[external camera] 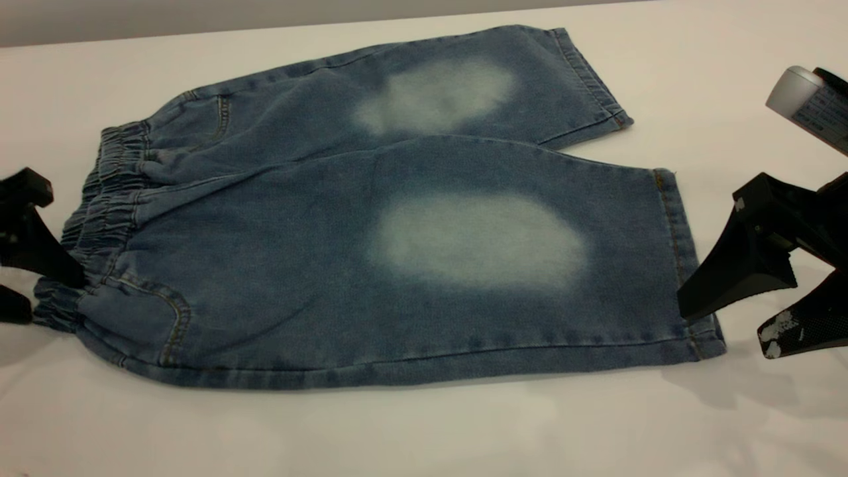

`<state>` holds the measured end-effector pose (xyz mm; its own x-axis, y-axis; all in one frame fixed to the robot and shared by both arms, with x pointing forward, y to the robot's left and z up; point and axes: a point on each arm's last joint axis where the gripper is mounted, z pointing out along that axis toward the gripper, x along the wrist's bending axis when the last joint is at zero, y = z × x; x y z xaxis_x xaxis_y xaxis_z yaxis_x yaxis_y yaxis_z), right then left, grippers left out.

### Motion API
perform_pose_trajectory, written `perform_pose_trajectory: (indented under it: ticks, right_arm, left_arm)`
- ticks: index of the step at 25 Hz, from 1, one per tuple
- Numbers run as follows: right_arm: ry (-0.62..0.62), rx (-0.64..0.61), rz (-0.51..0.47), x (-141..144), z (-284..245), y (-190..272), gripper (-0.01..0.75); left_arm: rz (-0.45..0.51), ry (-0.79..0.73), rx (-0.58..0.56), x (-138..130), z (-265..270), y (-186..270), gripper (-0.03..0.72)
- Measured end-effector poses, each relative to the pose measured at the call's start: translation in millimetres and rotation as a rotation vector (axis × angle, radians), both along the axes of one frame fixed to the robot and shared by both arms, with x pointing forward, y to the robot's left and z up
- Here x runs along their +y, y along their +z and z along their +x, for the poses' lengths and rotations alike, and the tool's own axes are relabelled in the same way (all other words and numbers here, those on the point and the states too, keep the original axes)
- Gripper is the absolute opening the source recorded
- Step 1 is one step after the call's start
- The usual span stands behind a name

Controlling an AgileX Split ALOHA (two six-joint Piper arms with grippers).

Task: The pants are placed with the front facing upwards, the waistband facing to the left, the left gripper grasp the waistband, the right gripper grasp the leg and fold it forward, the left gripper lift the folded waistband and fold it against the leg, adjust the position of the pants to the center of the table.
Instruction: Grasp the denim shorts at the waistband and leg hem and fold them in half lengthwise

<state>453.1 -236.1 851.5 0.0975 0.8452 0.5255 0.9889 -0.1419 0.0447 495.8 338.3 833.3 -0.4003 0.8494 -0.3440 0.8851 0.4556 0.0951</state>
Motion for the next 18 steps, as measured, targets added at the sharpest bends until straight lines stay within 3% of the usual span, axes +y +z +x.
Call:
perform_pose_trajectory:
  ticks: [4,11,15,18]
  right_arm:
    - [-0.002,-0.002,0.004,0.3,0.2,0.2,0.525]
    - [-0.002,-0.002,0.008,0.6,0.2,0.4,0.525]
    - [-0.001,-0.004,0.01,0.7,0.3,0.5,0.525]
    - [0.005,-0.007,0.011,0.9,0.3,0.6,0.525]
  left_arm:
    - [-0.047,0.023,0.034,-3.4,-1.8,-7.6,0.438]
    - [-0.018,0.032,0.032,-0.8,-1.4,-9.4,0.416]
    - [0.01,0.042,0.026,1.6,-0.6,-10.2,0.294]
    - [0.012,0.045,0.026,1.8,-0.6,-10.3,0.15]
